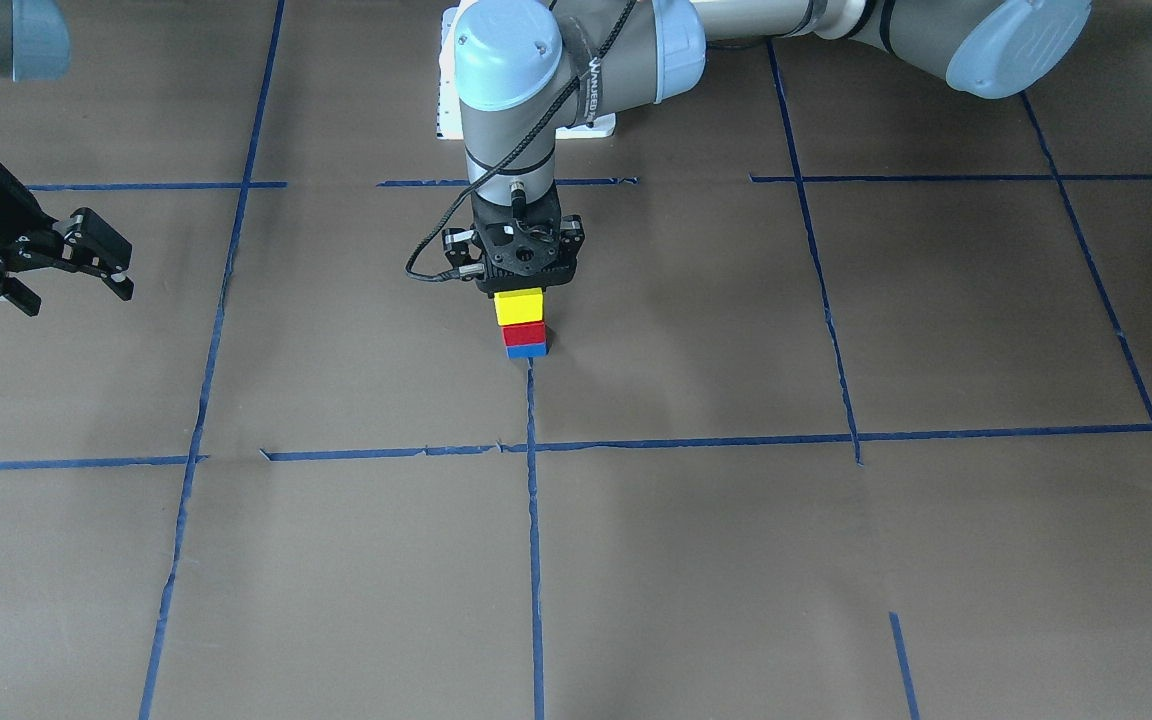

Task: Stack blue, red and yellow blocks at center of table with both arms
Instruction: 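Lower the yellow cube onto the red cube and open the left gripper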

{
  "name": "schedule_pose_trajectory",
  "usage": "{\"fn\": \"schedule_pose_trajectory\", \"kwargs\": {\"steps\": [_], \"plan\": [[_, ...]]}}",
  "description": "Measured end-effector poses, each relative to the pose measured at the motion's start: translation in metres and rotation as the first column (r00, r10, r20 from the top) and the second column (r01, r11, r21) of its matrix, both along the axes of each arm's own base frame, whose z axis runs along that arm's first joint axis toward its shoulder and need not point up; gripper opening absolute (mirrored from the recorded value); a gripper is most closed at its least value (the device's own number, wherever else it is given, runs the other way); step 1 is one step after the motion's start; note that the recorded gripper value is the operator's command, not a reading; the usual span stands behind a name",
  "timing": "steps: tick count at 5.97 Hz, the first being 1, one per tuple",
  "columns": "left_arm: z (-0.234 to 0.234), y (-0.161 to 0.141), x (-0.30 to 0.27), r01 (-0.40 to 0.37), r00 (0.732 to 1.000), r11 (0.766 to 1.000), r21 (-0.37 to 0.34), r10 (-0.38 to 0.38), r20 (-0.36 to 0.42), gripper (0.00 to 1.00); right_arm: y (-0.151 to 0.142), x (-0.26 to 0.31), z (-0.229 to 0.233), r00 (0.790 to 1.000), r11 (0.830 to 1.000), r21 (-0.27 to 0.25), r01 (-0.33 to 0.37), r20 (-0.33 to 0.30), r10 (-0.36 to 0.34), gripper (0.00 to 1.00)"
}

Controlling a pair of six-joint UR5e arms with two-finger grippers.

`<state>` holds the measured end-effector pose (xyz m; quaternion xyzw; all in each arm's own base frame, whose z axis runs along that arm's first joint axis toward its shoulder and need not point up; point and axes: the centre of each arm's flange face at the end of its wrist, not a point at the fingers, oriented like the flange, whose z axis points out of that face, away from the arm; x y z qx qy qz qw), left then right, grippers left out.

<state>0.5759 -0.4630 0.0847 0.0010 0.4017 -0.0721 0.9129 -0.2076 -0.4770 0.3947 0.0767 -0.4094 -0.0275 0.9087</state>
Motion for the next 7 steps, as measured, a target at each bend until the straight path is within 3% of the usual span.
{"fn": "schedule_pose_trajectory", "kwargs": {"steps": [2,5,7], "plan": [[0.002,-0.001,0.0,0.001,1.0,1.0,0.0,-0.001,0.003,1.0,0.0,-0.001,0.0,1.0,1.0,0.0,0.001,0.0,-0.001,1.0],[-0.001,0.0,-0.003,-0.002,1.0,1.0,0.004,0.002,-0.007,1.0,0.0,-0.001,0.0,1.0,1.0,-0.002,0.002,0.0,-0.002,1.0],[-0.017,0.006,-0.031,0.01,0.998,0.999,0.033,-0.008,-0.06,1.0,-0.001,-0.002,0.0,1.0,1.0,-0.001,0.005,0.001,-0.005,1.0]]}}
